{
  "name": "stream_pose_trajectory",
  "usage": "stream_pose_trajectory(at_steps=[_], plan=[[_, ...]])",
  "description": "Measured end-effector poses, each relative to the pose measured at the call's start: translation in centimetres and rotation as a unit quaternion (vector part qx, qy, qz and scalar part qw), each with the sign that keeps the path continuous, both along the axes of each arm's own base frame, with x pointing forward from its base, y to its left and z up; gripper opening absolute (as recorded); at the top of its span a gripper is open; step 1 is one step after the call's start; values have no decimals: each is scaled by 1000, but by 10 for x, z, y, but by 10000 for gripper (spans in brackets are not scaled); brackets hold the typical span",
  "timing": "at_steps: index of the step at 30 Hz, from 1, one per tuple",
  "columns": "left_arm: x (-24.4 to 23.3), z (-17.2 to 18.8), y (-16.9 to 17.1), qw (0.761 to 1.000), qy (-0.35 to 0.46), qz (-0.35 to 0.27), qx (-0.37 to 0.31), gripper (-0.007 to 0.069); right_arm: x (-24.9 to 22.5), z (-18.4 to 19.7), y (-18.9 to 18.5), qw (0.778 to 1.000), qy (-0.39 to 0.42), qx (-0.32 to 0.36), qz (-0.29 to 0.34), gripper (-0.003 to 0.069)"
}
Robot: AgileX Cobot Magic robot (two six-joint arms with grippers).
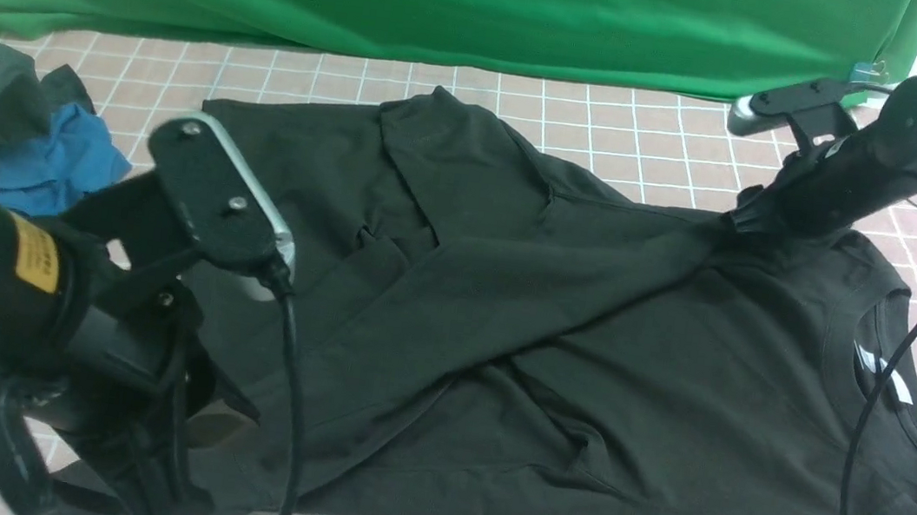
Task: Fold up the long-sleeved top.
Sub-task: Use both arms simultaneously to clamp the lower edge of the clothing fabric
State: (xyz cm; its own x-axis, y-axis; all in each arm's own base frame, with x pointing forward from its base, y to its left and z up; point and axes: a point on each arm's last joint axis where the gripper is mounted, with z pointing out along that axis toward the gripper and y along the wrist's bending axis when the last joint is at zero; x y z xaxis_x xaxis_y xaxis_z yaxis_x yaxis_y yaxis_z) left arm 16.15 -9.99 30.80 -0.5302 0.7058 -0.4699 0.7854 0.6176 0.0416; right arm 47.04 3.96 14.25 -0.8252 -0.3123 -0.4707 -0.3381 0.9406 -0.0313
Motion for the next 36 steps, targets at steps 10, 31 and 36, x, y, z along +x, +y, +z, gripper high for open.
stream_pose_trajectory(at_steps=[10, 31, 36], plan=[[0, 1, 1, 1000, -5, 0, 2, 18, -1, 9, 1, 1000, -8, -9, 24, 40], [-5, -4, 12, 998, 26, 8, 65, 18, 35, 31, -54, 983, -175, -24, -57, 34], [-6, -5, 14, 997, 32, 23, 73, 18, 38, 26, -61, 979, -190, -20, -77, 78]])
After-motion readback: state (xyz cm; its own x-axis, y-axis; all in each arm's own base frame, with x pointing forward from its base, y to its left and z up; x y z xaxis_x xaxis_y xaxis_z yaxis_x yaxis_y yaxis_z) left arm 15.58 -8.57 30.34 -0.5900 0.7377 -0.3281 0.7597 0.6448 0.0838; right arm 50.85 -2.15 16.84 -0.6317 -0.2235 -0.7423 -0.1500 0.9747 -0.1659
